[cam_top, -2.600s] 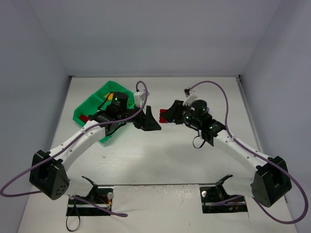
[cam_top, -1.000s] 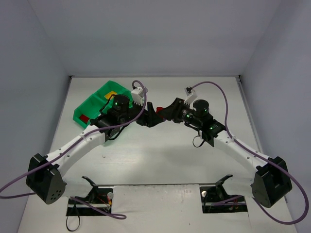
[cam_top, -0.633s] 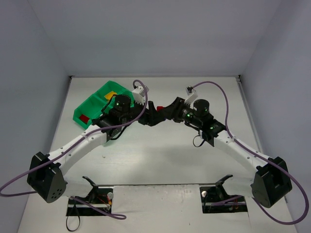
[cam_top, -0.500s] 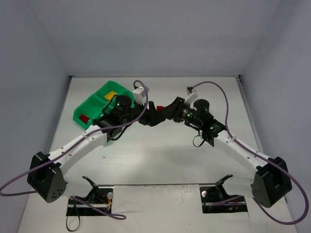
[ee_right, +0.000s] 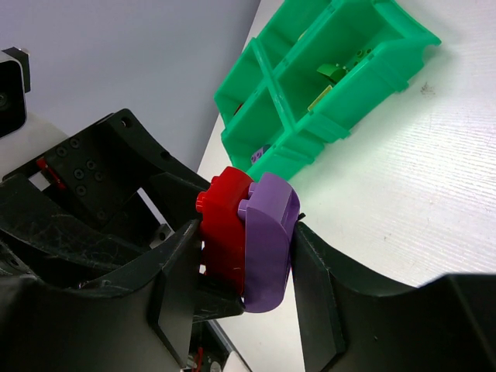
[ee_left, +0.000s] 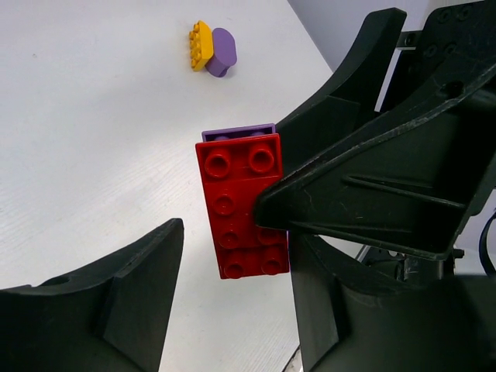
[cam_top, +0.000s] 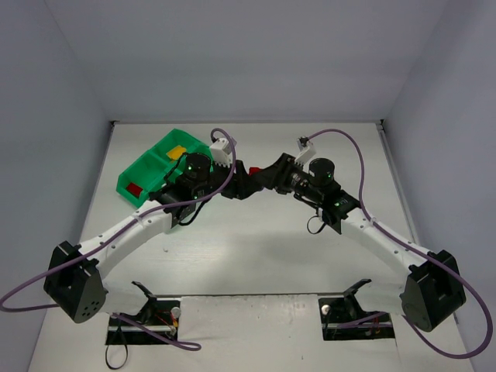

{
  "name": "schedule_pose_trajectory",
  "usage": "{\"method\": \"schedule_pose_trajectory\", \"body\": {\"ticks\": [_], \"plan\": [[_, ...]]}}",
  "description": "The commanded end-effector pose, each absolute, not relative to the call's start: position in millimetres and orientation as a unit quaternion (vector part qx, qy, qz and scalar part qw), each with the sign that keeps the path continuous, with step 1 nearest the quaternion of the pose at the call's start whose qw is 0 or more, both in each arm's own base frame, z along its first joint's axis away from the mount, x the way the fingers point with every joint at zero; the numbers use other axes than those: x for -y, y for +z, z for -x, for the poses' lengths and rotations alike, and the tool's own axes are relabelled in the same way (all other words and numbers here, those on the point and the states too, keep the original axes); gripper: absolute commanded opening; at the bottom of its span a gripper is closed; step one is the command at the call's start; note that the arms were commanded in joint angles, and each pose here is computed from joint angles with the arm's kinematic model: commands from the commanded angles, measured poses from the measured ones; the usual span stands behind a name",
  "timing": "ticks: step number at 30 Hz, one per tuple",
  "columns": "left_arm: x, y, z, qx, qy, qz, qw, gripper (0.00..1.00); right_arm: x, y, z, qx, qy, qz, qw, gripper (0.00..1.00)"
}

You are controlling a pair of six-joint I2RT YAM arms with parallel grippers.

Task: Sort the legos into containers by color

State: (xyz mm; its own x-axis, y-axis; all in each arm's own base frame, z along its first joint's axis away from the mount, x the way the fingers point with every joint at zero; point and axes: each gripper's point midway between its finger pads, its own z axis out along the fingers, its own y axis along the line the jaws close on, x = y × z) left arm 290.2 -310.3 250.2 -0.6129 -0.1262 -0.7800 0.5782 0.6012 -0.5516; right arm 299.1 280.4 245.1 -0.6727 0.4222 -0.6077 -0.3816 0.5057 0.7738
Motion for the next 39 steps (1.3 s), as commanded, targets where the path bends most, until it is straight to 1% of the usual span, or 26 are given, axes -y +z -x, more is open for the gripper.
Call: {"method": "schedule_pose_trajectory", "body": {"ticks": [1, 7, 19, 39], "plan": [[313.4, 297.5, -301.4, -0.745, -0.447, -0.131, 0.478, 0.49, -288.7, 283.3, -298.4, -0.727, 0.529, 0.007, 0.437, 0.0], [312.1, 300.7, -303.9, -0.742, -0.451, -0.114, 0.483, 0.46, -289.7, 280.7, -298.8, -0.729, 0.527, 0.006, 0.436, 0.0], [310.5, 308.5, -307.2, -0.739, -0.456, -0.091, 0.487, 0.46, -292.1, 272.3, -298.5, -0.738, 0.513, 0.003, 0.439, 0.0], [304.0, 329.5, -303.8, -0.7, -0.472, -0.087, 0.529, 0.47, -289.3, 261.2, -302.2, -0.749, 0.501, -0.018, 0.433, 0.0]]}}
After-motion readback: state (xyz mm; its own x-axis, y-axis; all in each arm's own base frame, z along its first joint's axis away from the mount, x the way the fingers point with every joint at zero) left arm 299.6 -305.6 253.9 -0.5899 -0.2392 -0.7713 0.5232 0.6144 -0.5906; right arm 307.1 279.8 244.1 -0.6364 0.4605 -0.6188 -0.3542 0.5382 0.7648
